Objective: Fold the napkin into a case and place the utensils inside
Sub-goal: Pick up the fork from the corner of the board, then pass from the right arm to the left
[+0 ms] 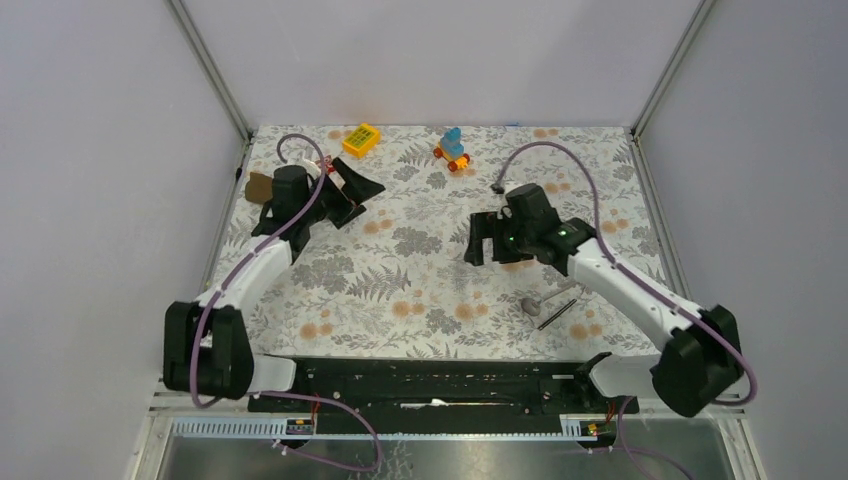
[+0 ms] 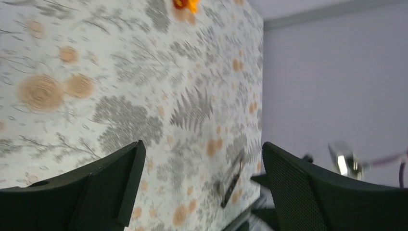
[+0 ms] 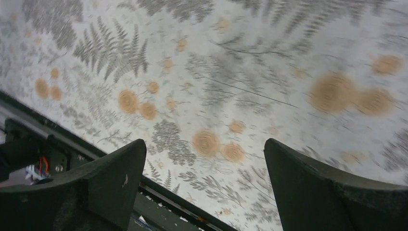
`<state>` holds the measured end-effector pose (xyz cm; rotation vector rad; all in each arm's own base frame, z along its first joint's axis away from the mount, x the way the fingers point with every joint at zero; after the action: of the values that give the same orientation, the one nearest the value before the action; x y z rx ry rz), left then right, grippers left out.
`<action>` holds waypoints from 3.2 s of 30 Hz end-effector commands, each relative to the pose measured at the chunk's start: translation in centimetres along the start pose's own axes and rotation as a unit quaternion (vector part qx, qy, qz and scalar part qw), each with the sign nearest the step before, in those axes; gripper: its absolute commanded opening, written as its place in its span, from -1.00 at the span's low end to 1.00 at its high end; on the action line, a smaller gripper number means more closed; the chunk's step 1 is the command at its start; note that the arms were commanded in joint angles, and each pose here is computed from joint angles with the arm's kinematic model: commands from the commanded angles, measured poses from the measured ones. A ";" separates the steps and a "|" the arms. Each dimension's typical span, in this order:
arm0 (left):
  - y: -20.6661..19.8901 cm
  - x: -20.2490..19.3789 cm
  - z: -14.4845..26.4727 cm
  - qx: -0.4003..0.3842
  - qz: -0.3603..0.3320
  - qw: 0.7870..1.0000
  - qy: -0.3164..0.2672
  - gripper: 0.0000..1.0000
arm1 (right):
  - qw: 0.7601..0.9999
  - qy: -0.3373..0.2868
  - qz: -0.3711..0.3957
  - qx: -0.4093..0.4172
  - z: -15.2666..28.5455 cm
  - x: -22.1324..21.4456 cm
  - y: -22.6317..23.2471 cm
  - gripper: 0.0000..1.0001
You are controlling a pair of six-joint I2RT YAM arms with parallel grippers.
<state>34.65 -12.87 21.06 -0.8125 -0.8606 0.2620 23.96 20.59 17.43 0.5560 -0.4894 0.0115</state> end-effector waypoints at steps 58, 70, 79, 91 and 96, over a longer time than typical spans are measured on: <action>-7.8 -11.9 5.3 -0.177 -0.191 0.946 0.192 0.95 | 0.800 -0.041 -0.431 -0.415 8.0 -1.4 -17.4 -1.00; -13.9 -19.1 2.6 -0.211 -0.404 0.888 0.058 0.86 | 0.845 0.028 -0.509 -0.158 2.2 0.2 -4.8 -1.00; -13.7 -22.8 2.6 -0.262 -0.538 0.799 -0.057 0.74 | 0.829 0.081 -0.548 -0.081 1.4 -0.3 -1.0 -1.00; -14.1 -22.6 4.7 -0.293 -0.571 0.719 -0.266 0.44 | 0.799 0.137 -0.586 -0.010 1.8 -1.5 1.0 -1.00; -14.4 -23.0 4.7 -0.313 -0.580 0.701 -0.274 0.36 | 0.794 0.140 -0.592 0.011 2.8 -1.4 1.7 -1.00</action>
<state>14.80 -31.68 15.15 -0.5837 -1.6675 -1.1148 21.62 19.99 16.86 0.6726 0.1925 -1.1224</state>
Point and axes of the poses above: each gripper's point midway between its finger pads, its own z axis back along the fingers, its own y axis along the line the jaws close on, x = y × z, the point moved 5 cm from there along z, back along the fingers, and after that the axes turned 14 degrees about -z, right-handed, at the moved point
